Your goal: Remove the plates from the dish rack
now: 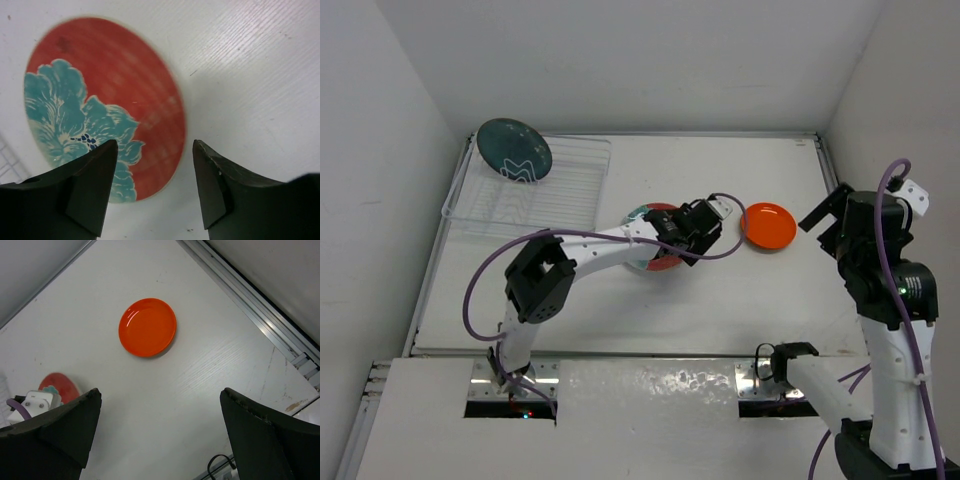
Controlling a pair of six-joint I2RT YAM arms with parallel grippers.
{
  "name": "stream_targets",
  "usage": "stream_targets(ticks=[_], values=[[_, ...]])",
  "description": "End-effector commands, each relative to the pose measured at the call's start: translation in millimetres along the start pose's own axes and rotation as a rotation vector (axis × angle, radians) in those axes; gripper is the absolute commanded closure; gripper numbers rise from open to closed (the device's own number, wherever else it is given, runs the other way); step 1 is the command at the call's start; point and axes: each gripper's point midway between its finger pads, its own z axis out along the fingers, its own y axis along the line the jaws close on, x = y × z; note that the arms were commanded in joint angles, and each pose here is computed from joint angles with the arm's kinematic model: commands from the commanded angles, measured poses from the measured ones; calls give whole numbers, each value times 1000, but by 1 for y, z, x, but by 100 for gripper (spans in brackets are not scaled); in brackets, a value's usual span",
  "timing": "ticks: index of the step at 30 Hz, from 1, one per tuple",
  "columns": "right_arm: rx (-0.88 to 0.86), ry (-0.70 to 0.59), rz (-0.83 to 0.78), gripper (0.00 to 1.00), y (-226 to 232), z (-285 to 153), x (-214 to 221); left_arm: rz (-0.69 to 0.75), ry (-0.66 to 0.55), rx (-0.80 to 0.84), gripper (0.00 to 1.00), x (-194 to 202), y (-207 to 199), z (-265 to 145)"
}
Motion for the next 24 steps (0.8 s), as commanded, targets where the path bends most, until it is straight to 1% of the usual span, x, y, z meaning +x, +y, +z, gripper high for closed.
stream_targets(ticks=[1,2,3,4,5,6,7,8,9,10,11,12,13,15,16,17,18,19,20,21,22,23,24], values=[[-40,-39,29,1,13,2,-13,-146,-67,57,41,-25,0,-11],[-47,-41,29,1,14,2,-14,-175,-70,55,31,-31,5,-16],[-52,-43,26,1,16,2,-15,-210,-96,49,26,-43,14,-25],[-61,-43,24,1,18,2,-15,-307,-143,24,19,-59,39,-37],[-64,-42,20,1,19,3,-15,-381,-195,17,3,-79,59,-50],[-72,-39,15,1,20,3,-14,-458,-228,9,0,-91,81,-60],[-85,-41,15,1,24,5,-15,-627,-246,-41,0,-96,133,-60],[-103,-24,7,1,27,6,-10,-718,-278,-71,0,-108,168,-74],[-114,-16,8,1,29,7,-8,-803,-259,-107,0,-104,195,-67],[-124,-8,10,1,32,9,-6,-987,-262,-199,0,-90,256,-66],[-135,16,3,1,34,12,1,-1068,-276,-243,0,-89,288,-78],[-142,28,1,1,36,14,5,-1220,-263,-320,0,-65,336,-68],[-148,40,-2,1,38,16,9,-1296,-272,-348,0,-56,358,-70],[-174,91,-16,1,43,22,23,-1426,-330,-369,0,-42,400,-67],[-197,104,-20,1,48,24,27,-1542,-372,-362,0,-27,431,-69],[-231,140,-30,1,54,28,38,-1656,-442,-342,0,-15,460,-64],[-243,168,-39,1,56,30,46,-1653,-468,-337,0,-17,464,-61],[-262,184,-45,1,60,33,51,-1739,-493,-317,2,-7,478,-58],[-266,214,-61,1,59,37,62,-1760,-581,-320,3,-10,500,-66],[-281,246,-72,1,63,38,69,-1793,-600,-342,4,-4,512,-63],[-282,263,-81,1,62,41,74,-1788,-658,-337,7,-17,525,-75],[-277,285,-96,1,61,44,81,-1797,-645,-349,7,-17,529,-76],[-275,301,-104,1,61,46,85,-1814,-606,-384,8,-7,531,-61]])
